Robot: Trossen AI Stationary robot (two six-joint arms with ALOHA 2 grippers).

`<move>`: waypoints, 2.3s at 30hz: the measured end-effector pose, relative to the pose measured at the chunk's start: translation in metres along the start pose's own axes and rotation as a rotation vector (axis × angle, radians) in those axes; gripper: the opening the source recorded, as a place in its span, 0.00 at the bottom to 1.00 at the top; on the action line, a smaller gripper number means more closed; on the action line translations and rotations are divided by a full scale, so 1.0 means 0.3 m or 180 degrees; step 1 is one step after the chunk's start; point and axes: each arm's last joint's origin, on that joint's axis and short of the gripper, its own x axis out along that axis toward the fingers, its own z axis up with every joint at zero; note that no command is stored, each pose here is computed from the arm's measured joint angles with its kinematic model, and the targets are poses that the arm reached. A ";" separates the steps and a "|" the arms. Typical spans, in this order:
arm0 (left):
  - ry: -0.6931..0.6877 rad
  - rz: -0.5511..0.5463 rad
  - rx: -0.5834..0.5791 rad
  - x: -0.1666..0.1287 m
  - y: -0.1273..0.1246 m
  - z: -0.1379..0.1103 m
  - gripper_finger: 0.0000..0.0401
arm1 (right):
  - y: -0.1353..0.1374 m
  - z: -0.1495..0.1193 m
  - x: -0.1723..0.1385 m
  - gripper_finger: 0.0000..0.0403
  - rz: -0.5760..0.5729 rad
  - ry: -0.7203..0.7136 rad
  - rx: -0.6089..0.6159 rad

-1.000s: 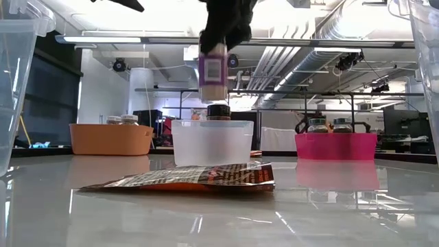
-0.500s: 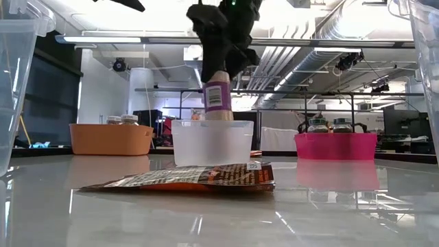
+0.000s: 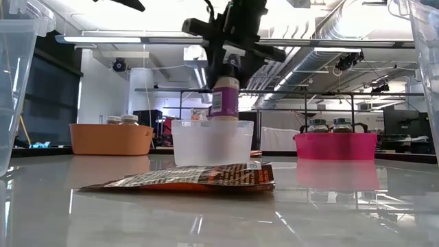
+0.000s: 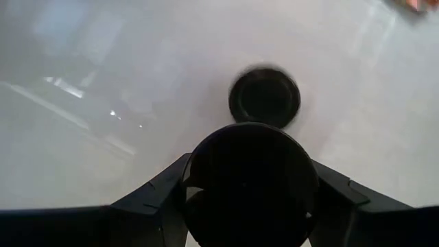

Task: Sort spices by type
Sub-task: Put the black seasoning bottle into the top transparent bin, then put the bottom orange seasoning bag into the left transparent bin

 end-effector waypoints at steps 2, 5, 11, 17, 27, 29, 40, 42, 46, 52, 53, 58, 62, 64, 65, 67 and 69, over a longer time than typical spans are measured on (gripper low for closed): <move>-0.0001 -0.0002 -0.0001 0.000 0.000 0.000 0.80 | 0.006 -0.008 0.010 0.51 -0.0014 0.0008 0.0147; 0.0001 -0.0008 -0.0002 0.000 -0.001 0.000 0.80 | 0.021 -0.023 0.027 0.51 0.0007 0.0008 0.0188; 0.0018 -0.0042 0.0042 0.000 -0.002 0.000 0.80 | 0.047 -0.069 0.080 0.51 -0.0148 -0.0145 0.0323; 0.0020 -0.0045 0.0070 0.000 -0.002 0.000 0.80 | 0.061 -0.095 0.141 0.51 -0.0236 -0.0120 0.0407; 0.0023 -0.0046 0.0072 0.000 -0.002 0.000 0.80 | 0.067 -0.106 0.150 0.73 -0.0223 -0.0046 0.0310; 0.0023 -0.0046 0.0072 0.000 -0.002 0.000 0.80 | 0.068 -0.107 0.150 0.79 -0.0214 -0.0018 0.0305; 0.0023 -0.0045 0.0133 0.000 -0.002 0.000 0.80 | 0.037 -0.085 0.072 0.83 -0.0232 -0.0005 0.0163; 0.0022 -0.0043 0.0134 0.000 -0.002 0.000 0.80 | 0.029 -0.072 0.023 0.83 -0.0145 -0.0040 0.0048; 0.0024 -0.0042 0.0137 0.000 -0.002 0.000 0.80 | 0.008 -0.053 -0.102 0.83 0.0111 -0.0132 -0.0282; 0.0059 -0.0075 0.0129 0.000 -0.002 -0.002 0.80 | -0.013 -0.096 -0.303 0.83 0.0764 0.0002 -0.1260; 0.0075 -0.0095 0.0129 0.000 -0.003 -0.002 0.80 | -0.006 -0.119 -0.328 0.83 0.0979 0.0147 -0.1493; 0.0083 -0.0110 0.0074 0.000 -0.004 -0.002 0.80 | 0.060 -0.303 -0.392 0.83 0.1910 0.0868 -0.2587; 0.0076 -0.0109 0.0057 0.000 -0.004 -0.001 0.80 | 0.110 -0.478 -0.355 0.83 0.1777 0.0549 -0.3905; 0.0075 -0.0109 0.0012 0.000 -0.004 -0.001 0.80 | 0.139 -0.541 -0.322 0.83 0.1650 0.0203 -0.4570; 0.0074 -0.0108 -0.0008 0.000 -0.004 -0.001 0.80 | 0.157 -0.568 -0.303 0.83 0.1576 0.0010 -0.4841; 0.0066 -0.0107 -0.0031 0.000 -0.005 0.000 0.80 | 0.190 -0.612 -0.257 0.83 0.1458 -0.0259 -0.5215; 0.0068 -0.0109 -0.0069 0.000 -0.005 0.000 0.80 | 0.215 -0.654 -0.208 0.83 0.1470 -0.0290 -0.5383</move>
